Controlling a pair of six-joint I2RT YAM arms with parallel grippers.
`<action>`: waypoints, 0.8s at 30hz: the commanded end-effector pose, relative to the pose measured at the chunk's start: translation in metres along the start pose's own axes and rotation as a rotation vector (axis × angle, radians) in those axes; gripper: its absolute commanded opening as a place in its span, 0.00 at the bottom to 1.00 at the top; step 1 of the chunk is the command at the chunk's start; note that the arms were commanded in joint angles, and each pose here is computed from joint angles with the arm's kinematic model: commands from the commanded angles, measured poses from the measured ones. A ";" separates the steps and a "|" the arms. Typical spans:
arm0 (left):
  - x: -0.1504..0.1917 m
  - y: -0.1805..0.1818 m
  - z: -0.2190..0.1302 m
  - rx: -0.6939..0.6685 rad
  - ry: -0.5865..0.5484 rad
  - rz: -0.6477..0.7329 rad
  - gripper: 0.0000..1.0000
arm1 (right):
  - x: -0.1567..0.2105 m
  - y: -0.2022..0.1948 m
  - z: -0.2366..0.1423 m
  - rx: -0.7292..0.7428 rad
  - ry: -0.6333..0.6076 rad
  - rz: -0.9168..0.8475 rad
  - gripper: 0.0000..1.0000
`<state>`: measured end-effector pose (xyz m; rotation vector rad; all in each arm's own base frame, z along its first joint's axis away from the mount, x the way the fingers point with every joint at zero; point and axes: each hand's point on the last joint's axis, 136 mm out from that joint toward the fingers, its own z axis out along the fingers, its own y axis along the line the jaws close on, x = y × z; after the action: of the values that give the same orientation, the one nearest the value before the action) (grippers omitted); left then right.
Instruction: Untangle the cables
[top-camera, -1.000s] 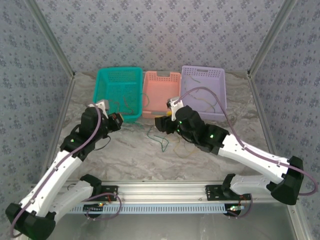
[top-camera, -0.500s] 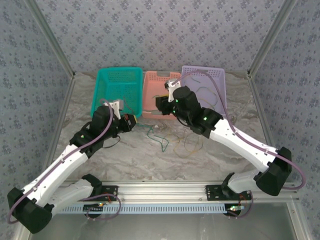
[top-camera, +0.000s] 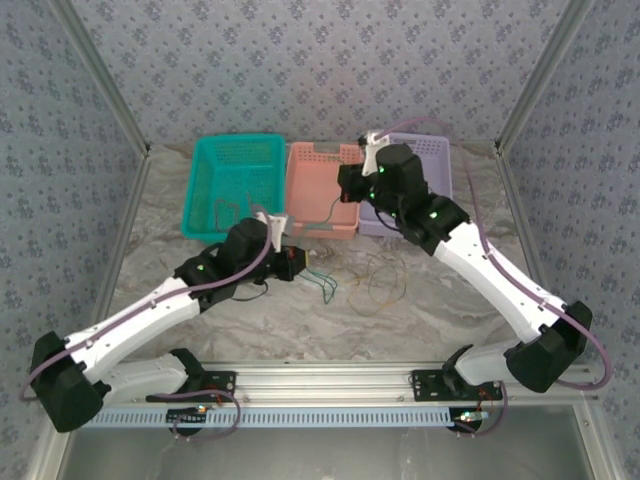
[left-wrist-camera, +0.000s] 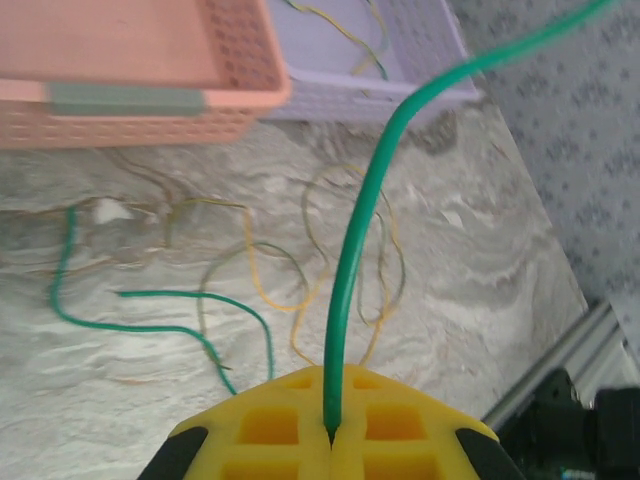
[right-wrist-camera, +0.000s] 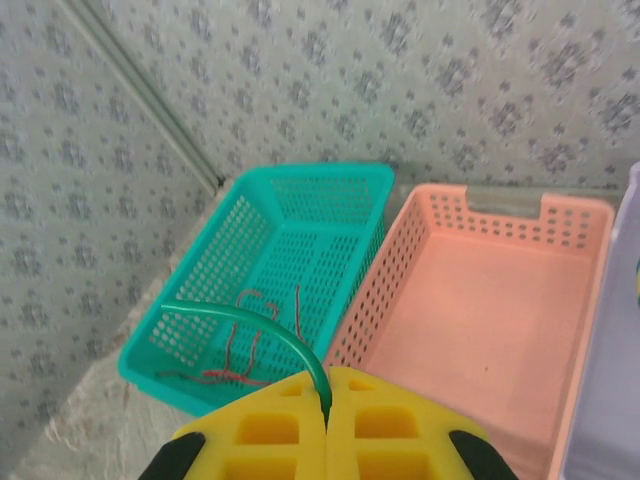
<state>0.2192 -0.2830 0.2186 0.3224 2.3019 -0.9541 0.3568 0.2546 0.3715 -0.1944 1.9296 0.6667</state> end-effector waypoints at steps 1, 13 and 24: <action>-0.002 -0.031 0.010 0.074 0.004 0.113 0.00 | -0.035 0.000 -0.003 -0.035 -0.050 0.045 0.00; 0.025 -0.081 0.061 0.107 0.112 0.296 0.00 | -0.066 -0.035 0.040 -0.038 -0.029 0.232 0.00; 0.015 -0.102 0.050 0.169 0.111 0.282 0.00 | -0.065 -0.040 0.064 -0.090 0.069 0.249 0.00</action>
<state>0.2142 -0.3919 0.2348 0.6715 2.1495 -0.9197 0.4392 0.2469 0.3392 0.0067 2.1812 0.8773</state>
